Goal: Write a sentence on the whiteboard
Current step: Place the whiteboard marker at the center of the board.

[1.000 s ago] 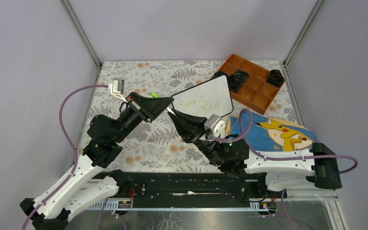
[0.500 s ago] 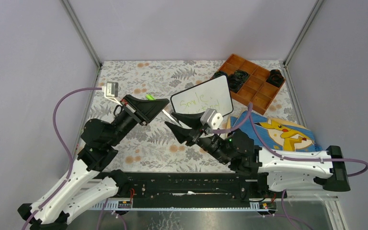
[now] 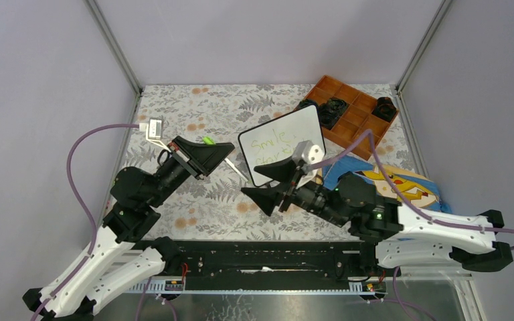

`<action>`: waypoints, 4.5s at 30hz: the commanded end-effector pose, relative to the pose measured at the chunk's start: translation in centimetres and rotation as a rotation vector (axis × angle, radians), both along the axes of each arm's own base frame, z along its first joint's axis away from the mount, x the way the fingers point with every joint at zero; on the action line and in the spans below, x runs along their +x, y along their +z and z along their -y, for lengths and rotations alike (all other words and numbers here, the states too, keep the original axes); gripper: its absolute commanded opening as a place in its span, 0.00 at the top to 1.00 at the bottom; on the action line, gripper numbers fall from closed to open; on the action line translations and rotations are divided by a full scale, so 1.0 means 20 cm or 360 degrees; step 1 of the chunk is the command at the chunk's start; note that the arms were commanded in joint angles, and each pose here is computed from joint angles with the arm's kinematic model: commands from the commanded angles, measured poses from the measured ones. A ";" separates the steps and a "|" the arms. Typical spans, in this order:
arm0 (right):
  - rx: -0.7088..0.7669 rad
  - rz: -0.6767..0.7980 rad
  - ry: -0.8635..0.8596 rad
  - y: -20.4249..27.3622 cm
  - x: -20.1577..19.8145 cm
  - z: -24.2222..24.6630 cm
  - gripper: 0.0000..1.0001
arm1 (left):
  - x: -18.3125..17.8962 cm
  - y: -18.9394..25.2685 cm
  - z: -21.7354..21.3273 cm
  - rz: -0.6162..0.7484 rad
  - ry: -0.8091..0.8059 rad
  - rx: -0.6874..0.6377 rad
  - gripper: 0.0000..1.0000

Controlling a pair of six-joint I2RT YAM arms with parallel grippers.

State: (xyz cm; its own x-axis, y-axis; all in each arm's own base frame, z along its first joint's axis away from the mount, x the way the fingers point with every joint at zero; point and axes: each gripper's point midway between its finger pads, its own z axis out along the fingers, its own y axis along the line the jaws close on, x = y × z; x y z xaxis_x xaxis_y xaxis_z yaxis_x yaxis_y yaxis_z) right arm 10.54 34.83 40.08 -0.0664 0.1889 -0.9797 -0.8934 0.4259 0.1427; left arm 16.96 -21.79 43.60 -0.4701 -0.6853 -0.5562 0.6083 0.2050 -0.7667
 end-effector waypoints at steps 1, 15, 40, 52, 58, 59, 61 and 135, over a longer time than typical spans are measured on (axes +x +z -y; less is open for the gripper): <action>0.0038 -0.0194 0.0074 0.14 -0.08 0.16 0.33 | -0.09 0.04 -0.02 0.0227 -0.0030 0.0217 1.00; -0.0102 -0.0470 0.0354 0.05 -0.23 -0.06 0.40 | -0.26 0.07 0.06 0.0536 -0.0326 0.0463 1.00; -0.0031 -0.0461 0.0104 -0.11 -0.06 -0.11 0.92 | -0.32 -0.01 0.13 0.0519 -0.0535 0.0465 0.91; 0.0075 -0.0479 -0.0028 -0.16 0.00 -0.03 1.00 | -0.27 -0.10 0.13 0.0397 -0.0490 0.0396 0.38; 0.0080 -0.0489 -0.0050 -0.18 0.01 -0.03 1.00 | -0.25 -0.14 0.16 0.0345 -0.0501 0.0386 0.45; 0.0076 -0.0490 -0.0048 -0.18 0.01 -0.03 1.00 | -0.24 -0.15 0.16 0.0340 -0.0495 0.0387 0.47; 0.0069 -0.0494 -0.0046 -0.19 0.01 -0.03 1.00 | -0.23 -0.15 0.17 0.0330 -0.0487 0.0378 0.51; -0.0525 -0.0744 -0.1374 -0.98 0.51 0.80 0.02 | 0.69 -1.75 -0.46 -0.1364 0.0611 0.1497 1.00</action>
